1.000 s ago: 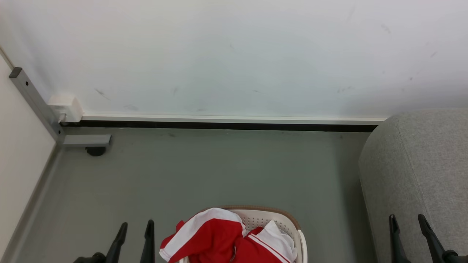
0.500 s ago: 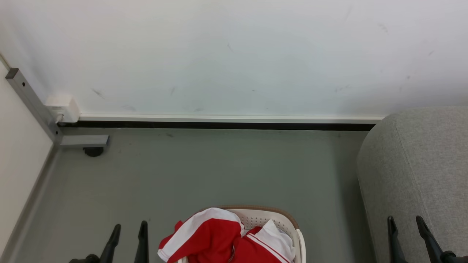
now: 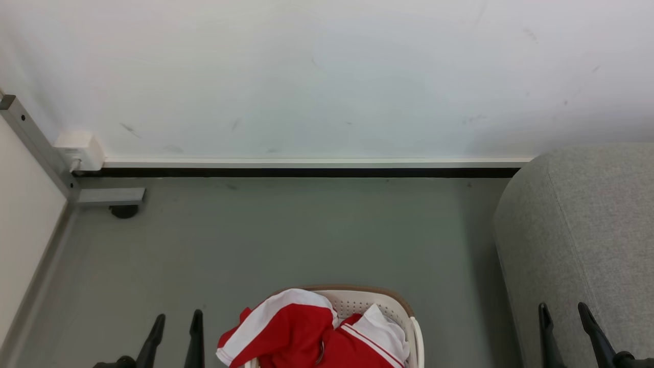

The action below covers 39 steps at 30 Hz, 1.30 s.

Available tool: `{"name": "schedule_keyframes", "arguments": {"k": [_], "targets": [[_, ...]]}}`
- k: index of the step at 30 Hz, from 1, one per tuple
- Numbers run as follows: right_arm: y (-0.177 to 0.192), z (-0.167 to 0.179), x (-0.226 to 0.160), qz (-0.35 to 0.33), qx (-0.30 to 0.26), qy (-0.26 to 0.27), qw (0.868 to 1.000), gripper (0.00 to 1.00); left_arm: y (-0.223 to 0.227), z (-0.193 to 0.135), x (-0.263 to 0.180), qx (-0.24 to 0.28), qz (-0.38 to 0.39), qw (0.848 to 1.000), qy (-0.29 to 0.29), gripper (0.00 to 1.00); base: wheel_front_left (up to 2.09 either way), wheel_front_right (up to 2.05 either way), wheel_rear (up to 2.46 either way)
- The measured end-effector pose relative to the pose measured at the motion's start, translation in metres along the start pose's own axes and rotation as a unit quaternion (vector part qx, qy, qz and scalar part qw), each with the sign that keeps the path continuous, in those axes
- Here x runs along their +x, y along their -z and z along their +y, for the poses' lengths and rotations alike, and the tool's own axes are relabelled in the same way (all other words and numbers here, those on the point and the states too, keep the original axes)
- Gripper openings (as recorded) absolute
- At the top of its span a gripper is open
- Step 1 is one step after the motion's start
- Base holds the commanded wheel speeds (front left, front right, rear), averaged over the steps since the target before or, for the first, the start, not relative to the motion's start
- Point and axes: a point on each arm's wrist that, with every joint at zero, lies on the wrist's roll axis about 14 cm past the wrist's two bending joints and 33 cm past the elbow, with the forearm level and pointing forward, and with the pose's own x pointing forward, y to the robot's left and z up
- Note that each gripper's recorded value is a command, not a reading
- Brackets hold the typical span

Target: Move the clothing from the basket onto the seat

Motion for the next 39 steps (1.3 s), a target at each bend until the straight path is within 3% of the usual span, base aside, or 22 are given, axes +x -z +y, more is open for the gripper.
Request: {"name": "schedule_keyframes", "arguments": {"k": [9,21,30,39], "targets": [[-0.002,0.001,0.009,-0.004,0.004,-0.001,1.0,1.0,0.01,-0.001,0.012,0.011,0.018,1.0,0.014,1.0,0.0,0.0,0.0],[-0.021,-0.009,0.055,-0.041,0.016,0.008,0.999,1.0,0.06,-0.039,0.09,0.061,0.085,0.986,0.129,1.0,0.0,0.0,0.0],[-0.002,-0.022,0.091,-0.032,0.012,0.018,0.999,1.0,0.162,-0.083,0.13,0.083,0.208,0.946,0.234,1.0,0.0,0.0,0.0],[0.017,-0.044,0.099,-0.012,-0.006,0.042,0.999,1.0,0.268,-0.116,0.1,0.077,0.374,0.874,0.299,1.0,0.0,0.0,0.0]]}}
